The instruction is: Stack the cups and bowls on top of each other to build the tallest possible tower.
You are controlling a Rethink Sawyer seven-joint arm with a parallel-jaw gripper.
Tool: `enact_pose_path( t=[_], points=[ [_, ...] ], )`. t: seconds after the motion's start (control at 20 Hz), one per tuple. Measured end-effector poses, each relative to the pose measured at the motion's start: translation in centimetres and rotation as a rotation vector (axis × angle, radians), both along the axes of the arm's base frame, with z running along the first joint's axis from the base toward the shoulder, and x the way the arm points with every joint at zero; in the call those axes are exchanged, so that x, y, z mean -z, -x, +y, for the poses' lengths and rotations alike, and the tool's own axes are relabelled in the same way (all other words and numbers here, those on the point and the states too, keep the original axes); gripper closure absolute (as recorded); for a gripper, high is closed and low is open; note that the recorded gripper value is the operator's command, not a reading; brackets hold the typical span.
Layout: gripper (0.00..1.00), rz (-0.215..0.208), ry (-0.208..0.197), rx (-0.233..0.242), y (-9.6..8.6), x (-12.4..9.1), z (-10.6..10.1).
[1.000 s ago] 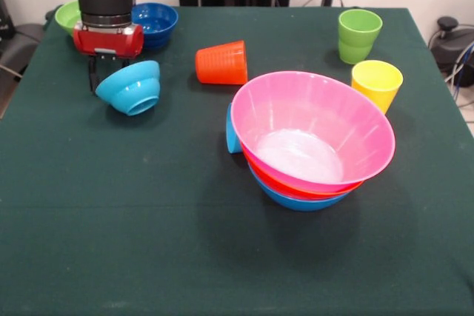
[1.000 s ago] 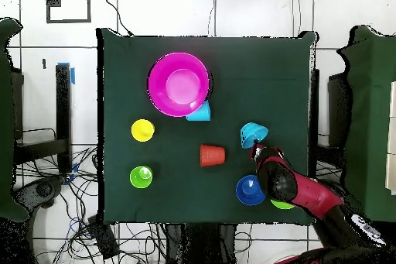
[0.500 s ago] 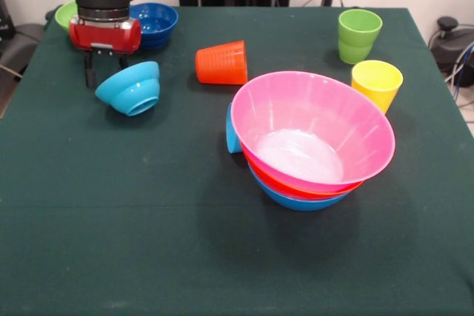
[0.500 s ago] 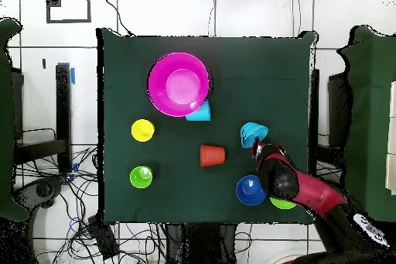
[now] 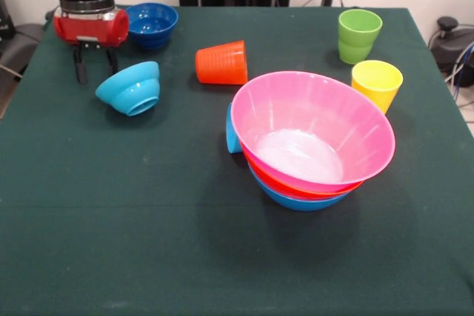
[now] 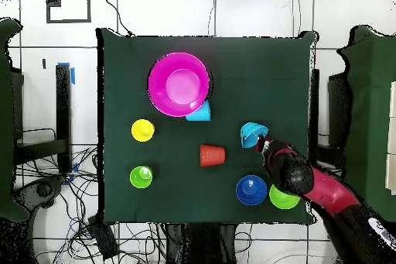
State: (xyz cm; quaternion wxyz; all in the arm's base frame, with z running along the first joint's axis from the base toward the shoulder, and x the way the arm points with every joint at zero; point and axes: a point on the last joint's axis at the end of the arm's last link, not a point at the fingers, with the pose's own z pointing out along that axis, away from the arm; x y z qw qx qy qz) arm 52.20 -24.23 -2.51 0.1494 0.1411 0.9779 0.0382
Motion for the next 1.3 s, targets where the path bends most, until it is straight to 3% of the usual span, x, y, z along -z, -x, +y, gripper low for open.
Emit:
enact_pose_path(
  t=[0.15,0.2,0.35,0.5,0.55,0.7,0.95,1.3],
  points=[
    [0.0,-0.036,-0.088,0.04,0.0,0.9,-0.7],
    [0.0,-0.069,-0.155,0.071,0.1,1.8,-1.1],
    [0.0,-0.113,-0.241,0.101,0.4,2.6,-1.3],
    [0.0,-0.141,-0.292,0.105,0.4,3.0,-1.0],
    [0.0,-0.169,-0.33,0.099,0.3,3.0,-0.7],
    [0.0,-0.209,-0.381,0.079,-0.2,2.6,0.1],
    [0.0,-0.288,-0.434,0.032,-1.5,1.5,2.1],
    [0.0,-0.337,-0.432,-0.054,-2.0,0.1,4.5]
  ],
)
